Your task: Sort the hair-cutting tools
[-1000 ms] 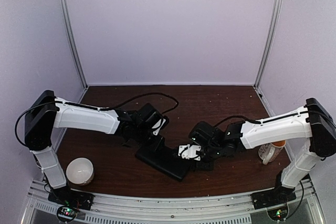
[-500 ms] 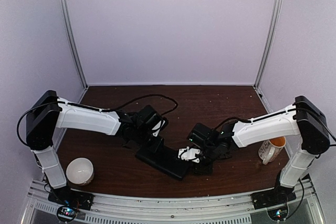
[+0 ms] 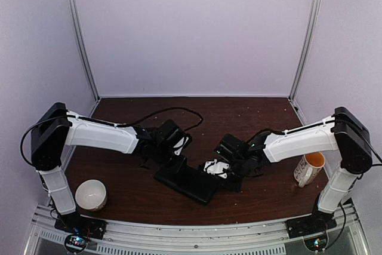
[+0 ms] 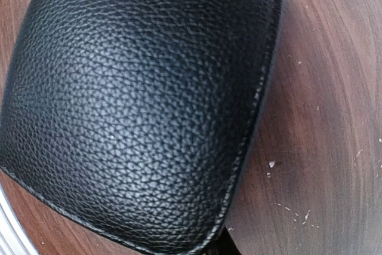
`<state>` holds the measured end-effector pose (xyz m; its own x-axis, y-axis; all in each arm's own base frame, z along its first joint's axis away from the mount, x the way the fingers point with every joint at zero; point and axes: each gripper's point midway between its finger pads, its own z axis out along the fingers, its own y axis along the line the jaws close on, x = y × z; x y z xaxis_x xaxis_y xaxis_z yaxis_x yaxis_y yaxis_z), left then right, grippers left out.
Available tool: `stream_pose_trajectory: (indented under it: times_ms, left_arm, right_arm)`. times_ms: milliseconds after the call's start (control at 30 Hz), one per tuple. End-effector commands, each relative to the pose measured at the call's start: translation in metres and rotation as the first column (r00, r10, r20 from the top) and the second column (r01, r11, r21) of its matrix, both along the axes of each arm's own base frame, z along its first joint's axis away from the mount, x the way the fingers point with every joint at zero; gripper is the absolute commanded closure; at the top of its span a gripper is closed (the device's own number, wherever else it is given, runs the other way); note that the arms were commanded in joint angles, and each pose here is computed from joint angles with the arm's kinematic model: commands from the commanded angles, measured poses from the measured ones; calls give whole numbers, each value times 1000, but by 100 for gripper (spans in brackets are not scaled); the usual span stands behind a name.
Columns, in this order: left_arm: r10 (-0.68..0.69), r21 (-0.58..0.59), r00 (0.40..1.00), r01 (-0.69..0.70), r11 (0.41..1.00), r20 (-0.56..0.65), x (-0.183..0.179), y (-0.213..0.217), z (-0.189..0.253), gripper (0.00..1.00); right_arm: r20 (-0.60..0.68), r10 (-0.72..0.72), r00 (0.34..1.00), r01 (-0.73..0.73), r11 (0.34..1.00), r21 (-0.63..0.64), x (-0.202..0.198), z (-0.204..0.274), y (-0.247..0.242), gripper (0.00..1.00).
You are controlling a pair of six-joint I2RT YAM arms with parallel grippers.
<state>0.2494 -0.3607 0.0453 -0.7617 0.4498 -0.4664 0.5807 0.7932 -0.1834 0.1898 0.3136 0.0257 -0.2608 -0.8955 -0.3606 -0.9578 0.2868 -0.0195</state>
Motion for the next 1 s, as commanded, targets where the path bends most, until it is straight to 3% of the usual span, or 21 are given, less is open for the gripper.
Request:
stream_pose_trajectory:
  times_ms: [0, 67, 233, 300, 400, 567, 667, 967]
  left_arm:
    - [-35, 67, 995, 41, 997, -89, -15, 8, -44, 65]
    - [-38, 68, 995, 44, 997, -91, -16, 8, -45, 65]
    - [-47, 72, 995, 53, 996, -92, -17, 9, -47, 65]
    - [-52, 76, 994, 59, 995, -93, -17, 10, -49, 65]
    - [-53, 100, 994, 62, 993, -99, -17, 13, -54, 65]
    - [-61, 136, 993, 75, 988, -98, -18, 19, -60, 66]
    - [-62, 173, 995, 75, 982, -83, -15, 27, -62, 66]
    - [-65, 203, 996, 76, 976, -60, -7, 34, -60, 67]
  right_arm:
    - [42, -8, 999, 8, 1000, 19, 8, 13, 0, 94]
    - [40, -5, 999, 4, 1000, 22, 8, 13, 1, 100]
    - [22, 5, 1000, -5, 1000, 19, 5, 11, 1, 99]
    - [4, 9, 1000, -9, 1000, 15, 2, 9, 2, 86]
    - [-2, 6, 1000, -6, 1000, 29, 1, 9, 4, 74]
    - [-25, 43, 999, -41, 996, 82, -5, 12, 13, 66]
    - [-54, 92, 994, -85, 989, 122, -13, 9, 21, 67]
    - [-7, 85, 996, -83, 987, 137, -6, -8, 28, 83]
